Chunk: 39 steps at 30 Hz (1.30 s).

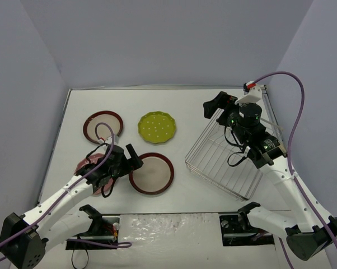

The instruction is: Load the plates into the dish rack

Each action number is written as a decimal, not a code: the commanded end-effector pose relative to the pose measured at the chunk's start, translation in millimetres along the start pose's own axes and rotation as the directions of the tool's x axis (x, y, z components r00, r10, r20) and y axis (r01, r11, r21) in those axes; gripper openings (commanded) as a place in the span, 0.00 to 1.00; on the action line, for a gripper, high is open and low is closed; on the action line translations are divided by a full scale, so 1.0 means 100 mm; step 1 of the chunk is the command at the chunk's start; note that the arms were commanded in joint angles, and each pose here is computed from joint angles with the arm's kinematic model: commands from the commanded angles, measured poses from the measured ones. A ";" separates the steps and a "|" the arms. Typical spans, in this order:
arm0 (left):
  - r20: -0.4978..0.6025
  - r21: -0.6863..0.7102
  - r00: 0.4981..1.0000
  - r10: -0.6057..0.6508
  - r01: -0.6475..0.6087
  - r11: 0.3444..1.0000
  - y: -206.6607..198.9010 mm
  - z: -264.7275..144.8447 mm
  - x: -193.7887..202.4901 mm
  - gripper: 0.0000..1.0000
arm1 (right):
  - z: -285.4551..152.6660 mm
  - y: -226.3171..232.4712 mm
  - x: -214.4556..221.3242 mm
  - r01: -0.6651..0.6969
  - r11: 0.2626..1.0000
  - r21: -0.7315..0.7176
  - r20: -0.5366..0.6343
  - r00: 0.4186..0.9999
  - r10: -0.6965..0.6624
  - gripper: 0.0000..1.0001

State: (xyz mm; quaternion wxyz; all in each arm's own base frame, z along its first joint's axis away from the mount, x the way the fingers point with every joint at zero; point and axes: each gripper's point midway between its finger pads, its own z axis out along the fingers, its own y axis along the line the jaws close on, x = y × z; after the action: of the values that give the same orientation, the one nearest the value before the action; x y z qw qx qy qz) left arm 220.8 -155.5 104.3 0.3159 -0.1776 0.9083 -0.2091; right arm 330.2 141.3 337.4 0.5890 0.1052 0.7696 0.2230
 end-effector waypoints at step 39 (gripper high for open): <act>-0.029 0.045 0.987 -0.157 0.158 0.986 0.18 0.30 0.44 0.88 | -0.05 0.08 -0.15 -0.032 0.999 -0.031 0.076 0.996 0.035 1.00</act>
State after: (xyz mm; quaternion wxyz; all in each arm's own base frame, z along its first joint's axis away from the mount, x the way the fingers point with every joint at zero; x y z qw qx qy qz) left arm 189.5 -149.1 39.9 0.2799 -0.2318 0.9069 -0.2130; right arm 328.4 140.6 328.4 0.5830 0.1075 0.7743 0.2213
